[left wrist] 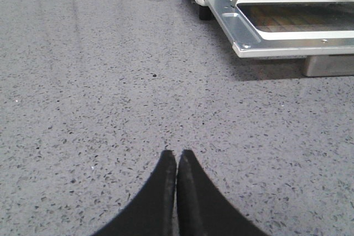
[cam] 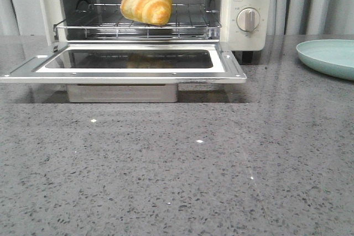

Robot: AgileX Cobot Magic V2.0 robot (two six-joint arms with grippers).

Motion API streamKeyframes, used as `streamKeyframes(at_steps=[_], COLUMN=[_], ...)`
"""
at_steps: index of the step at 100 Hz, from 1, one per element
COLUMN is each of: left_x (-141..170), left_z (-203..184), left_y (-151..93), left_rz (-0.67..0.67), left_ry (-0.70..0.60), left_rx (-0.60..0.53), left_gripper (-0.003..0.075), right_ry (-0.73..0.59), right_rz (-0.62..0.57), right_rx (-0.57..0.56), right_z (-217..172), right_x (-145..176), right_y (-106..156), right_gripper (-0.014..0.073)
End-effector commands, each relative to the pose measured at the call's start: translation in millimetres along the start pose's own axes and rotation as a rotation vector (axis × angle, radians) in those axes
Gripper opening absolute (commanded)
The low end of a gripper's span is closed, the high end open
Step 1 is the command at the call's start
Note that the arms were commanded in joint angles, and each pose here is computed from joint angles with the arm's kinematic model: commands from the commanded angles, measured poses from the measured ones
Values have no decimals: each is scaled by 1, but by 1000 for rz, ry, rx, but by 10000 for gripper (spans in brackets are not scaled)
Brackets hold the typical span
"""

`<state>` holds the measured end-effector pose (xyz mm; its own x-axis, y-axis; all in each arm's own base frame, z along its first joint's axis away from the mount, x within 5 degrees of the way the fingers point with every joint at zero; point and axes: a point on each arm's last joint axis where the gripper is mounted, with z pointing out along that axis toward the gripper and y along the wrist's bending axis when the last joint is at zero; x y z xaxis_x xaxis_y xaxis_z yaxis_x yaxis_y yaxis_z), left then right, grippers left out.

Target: Put bread in oven

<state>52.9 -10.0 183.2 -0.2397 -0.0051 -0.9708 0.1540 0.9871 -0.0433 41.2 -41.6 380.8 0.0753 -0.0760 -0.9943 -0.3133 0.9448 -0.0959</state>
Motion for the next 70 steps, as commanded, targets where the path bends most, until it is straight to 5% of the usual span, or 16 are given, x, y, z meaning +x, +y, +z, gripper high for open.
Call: streamKeyframes(at_steps=[1,52,60,70], left_x=[0,0,0,0], left_z=[0,0,0,0], left_y=[0,0,0,0], left_rz=[-22,-22,-22,-22], left_ry=[-72,-72,-72,-72], left_rx=[-3,-3,-3,-3], left_gripper=[-21,-21,-21,-21], right_ry=[-68,-66,-25,-57], right_rz=[-33,-33,-90,-151], right_rx=[-5,-3,88,69], right_z=[1,1,2,8], right_x=[-11,-10,-5,1], right_y=[1,1,-6,2], right_gripper=[-48,-48,-48,-48])
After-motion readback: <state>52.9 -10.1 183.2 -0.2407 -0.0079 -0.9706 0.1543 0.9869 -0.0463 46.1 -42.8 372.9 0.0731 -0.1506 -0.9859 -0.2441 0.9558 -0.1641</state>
